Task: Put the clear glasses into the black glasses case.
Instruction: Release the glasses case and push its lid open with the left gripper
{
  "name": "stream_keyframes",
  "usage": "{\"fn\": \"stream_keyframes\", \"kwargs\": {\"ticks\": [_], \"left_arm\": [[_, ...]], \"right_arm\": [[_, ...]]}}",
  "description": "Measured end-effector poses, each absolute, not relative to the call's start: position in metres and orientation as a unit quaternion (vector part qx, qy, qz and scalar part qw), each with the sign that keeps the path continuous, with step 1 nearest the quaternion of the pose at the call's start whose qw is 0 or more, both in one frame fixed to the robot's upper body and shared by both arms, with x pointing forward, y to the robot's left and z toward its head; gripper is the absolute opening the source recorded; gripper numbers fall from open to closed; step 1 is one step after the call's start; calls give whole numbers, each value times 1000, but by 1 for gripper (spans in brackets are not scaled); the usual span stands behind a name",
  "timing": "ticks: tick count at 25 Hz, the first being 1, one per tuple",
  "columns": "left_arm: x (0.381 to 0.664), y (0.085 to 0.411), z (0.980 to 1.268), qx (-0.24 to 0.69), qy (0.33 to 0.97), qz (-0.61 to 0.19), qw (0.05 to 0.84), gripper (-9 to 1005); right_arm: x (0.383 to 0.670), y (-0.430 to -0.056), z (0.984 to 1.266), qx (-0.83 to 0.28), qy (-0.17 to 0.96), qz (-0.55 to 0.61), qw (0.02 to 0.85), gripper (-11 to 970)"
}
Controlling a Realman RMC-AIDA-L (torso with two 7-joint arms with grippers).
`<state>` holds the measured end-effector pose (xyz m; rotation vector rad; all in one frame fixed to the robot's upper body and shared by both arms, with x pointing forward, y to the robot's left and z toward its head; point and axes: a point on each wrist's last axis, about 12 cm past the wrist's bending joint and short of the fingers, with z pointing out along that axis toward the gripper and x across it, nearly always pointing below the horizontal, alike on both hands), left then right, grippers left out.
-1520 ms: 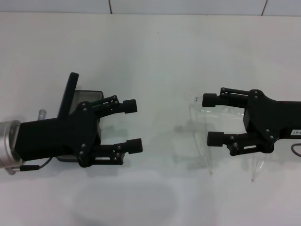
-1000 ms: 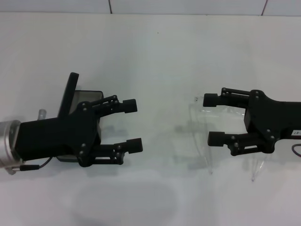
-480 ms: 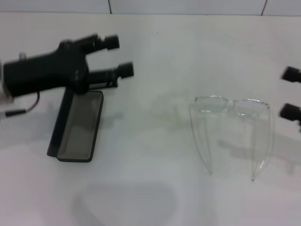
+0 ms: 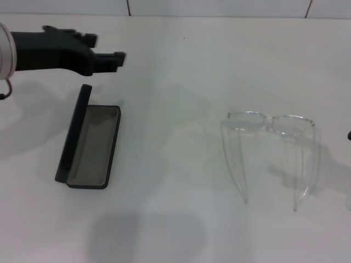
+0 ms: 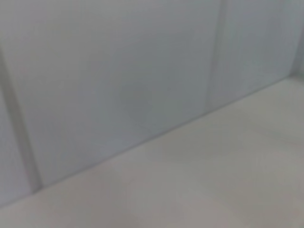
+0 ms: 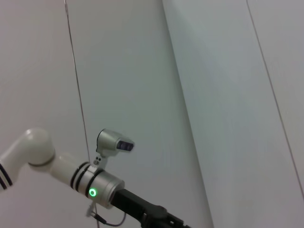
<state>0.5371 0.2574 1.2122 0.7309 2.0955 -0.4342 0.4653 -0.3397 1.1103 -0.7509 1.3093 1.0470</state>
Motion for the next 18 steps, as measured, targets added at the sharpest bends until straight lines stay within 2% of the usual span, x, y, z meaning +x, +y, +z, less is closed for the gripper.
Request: {"fn": "stream_keyframes", "kwargs": {"ticks": [7,18], "left_arm": [[521,242,1214,259,890,-47,372,737],[512,238,1192,248,920,-38,302,715]], "right_arm": [[476,-336,1113,-338,569,449,600,870],[494,-327,1115,-355,577,439,590,870]]}}
